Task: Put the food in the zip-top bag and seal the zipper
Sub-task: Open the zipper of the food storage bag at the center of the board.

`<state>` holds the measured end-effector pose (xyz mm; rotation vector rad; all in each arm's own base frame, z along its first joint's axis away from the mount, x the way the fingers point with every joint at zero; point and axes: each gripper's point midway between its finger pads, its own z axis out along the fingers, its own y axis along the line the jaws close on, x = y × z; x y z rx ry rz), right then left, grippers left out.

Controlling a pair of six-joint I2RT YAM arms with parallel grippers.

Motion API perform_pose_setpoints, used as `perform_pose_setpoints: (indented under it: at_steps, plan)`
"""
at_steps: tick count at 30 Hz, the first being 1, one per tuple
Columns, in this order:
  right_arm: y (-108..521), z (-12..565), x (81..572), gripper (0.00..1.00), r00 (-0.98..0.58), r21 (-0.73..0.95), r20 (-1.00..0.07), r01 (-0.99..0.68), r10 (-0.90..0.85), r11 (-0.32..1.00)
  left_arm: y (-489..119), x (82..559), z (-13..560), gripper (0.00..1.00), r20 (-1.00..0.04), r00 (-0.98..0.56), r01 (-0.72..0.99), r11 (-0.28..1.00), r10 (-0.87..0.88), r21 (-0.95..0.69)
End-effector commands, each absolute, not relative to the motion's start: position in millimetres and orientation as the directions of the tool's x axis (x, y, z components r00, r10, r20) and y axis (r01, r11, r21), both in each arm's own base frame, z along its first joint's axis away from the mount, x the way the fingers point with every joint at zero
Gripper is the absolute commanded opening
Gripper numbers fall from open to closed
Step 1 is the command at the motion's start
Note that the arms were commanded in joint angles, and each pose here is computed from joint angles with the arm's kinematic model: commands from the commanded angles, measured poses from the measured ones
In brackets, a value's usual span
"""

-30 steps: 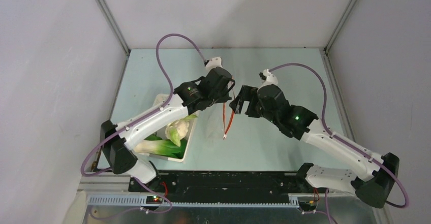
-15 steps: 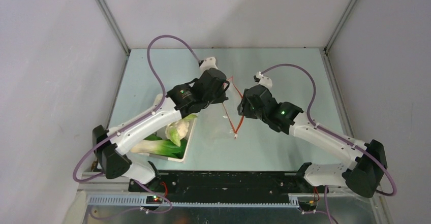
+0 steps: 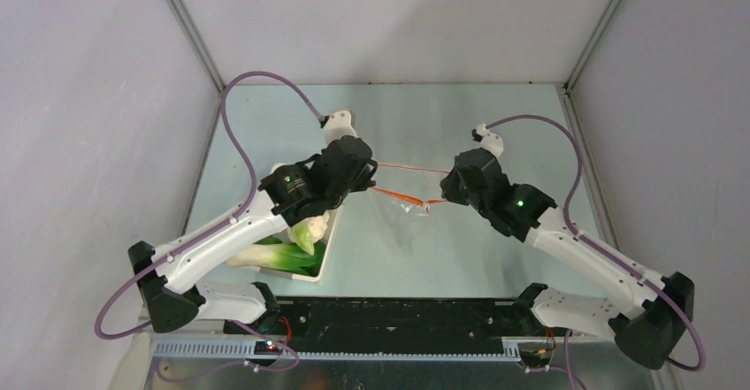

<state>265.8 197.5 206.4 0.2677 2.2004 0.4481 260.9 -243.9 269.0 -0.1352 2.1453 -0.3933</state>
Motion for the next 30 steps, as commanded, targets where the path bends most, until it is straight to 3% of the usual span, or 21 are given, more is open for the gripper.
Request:
perform_pose_setpoints:
  at_steps: [1,5,9,11,12,13,14,15,24,30]
  plan:
    - [148,195,263,0.0,-0.577,0.321,-0.745,0.132,0.336,0.938,-186,273,286,0.0,-0.865,-0.445,-0.091,0.973,-0.231,-0.213]
    - [166,205,261,0.0,-0.575,0.352,-0.764,0.011,0.294,0.936,-226,275,283,0.02,-0.848,-0.493,0.071,0.962,-0.195,-0.263]
    - [176,216,266,0.0,-0.546,0.371,-0.784,-0.03,0.296,0.928,-272,271,286,0.17,-0.826,-0.537,0.255,0.9,-0.171,-0.352]
    - [175,224,267,0.0,-0.53,0.363,-0.796,-0.031,0.292,0.931,-290,268,291,0.4,-0.824,-0.547,0.33,0.866,-0.147,-0.374]
    - [172,229,269,0.0,-0.517,0.351,-0.805,-0.02,0.291,0.936,-297,264,293,0.64,-0.82,-0.557,0.369,0.845,-0.132,-0.387]
    - [170,232,269,0.0,-0.51,0.338,-0.813,-0.019,0.282,0.941,-304,264,300,0.73,-0.826,-0.549,0.398,0.829,-0.126,-0.392]
    - [164,238,270,0.0,-0.495,0.321,-0.823,-0.001,0.278,0.947,-312,260,304,0.89,-0.823,-0.557,0.436,0.803,-0.114,-0.406]
    - [161,240,271,0.0,-0.488,0.307,-0.83,0.005,0.27,0.952,-317,260,312,0.97,-0.829,-0.547,0.461,0.786,-0.114,-0.412]
    - [115,288,272,0.0,-0.4,0.156,-0.896,0.123,0.192,0.98,-338,240,361,1.0,-0.845,-0.524,0.607,0.65,-0.103,-0.456]
    - [83,296,263,0.0,-0.388,0.044,-0.913,0.214,0.127,0.976,-296,236,343,1.0,-0.838,-0.532,0.501,0.752,-0.123,-0.429]
